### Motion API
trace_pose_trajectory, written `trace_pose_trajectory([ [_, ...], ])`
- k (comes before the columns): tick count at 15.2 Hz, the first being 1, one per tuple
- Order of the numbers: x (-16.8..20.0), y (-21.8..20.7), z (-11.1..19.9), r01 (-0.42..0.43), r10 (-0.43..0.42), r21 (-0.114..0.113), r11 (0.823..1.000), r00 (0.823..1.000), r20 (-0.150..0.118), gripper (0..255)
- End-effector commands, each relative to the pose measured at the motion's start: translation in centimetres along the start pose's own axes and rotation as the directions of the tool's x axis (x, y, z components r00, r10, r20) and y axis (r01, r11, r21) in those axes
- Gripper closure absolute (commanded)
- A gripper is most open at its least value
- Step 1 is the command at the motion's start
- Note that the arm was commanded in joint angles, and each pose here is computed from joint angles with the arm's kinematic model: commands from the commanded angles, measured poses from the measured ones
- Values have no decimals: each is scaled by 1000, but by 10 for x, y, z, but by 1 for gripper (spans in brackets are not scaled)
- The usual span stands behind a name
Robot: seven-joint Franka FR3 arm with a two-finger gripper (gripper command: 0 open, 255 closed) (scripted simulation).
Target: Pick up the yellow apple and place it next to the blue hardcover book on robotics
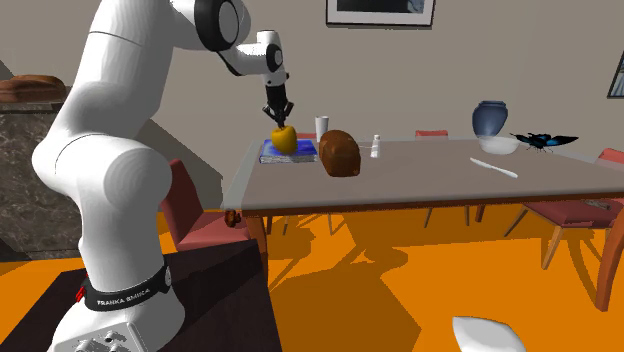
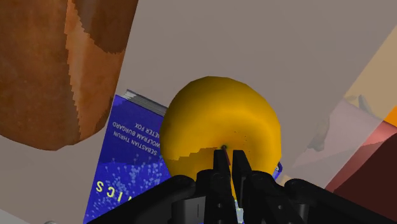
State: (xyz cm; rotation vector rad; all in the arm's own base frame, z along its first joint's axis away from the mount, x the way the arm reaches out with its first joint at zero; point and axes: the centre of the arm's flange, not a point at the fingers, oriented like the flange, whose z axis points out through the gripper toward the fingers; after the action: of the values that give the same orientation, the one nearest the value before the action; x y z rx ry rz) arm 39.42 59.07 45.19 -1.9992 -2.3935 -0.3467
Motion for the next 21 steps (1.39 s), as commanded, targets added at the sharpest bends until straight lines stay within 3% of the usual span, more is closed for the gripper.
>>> trace_pose_trajectory([
  [1,0,-2,9,0,0,-1,1000,1000,-1,255],
  [7,-5,-8,42,0,0,-1,1000,1000,-1,255],
  [15,-5,-8,42,0,0,-1,1000,1000,-1,255],
  [16,-5,-8,42,0,0,-1,1000,1000,-1,0],
  [21,-5,-8,42,0,0,-1,1000,1000,-1,0],
])
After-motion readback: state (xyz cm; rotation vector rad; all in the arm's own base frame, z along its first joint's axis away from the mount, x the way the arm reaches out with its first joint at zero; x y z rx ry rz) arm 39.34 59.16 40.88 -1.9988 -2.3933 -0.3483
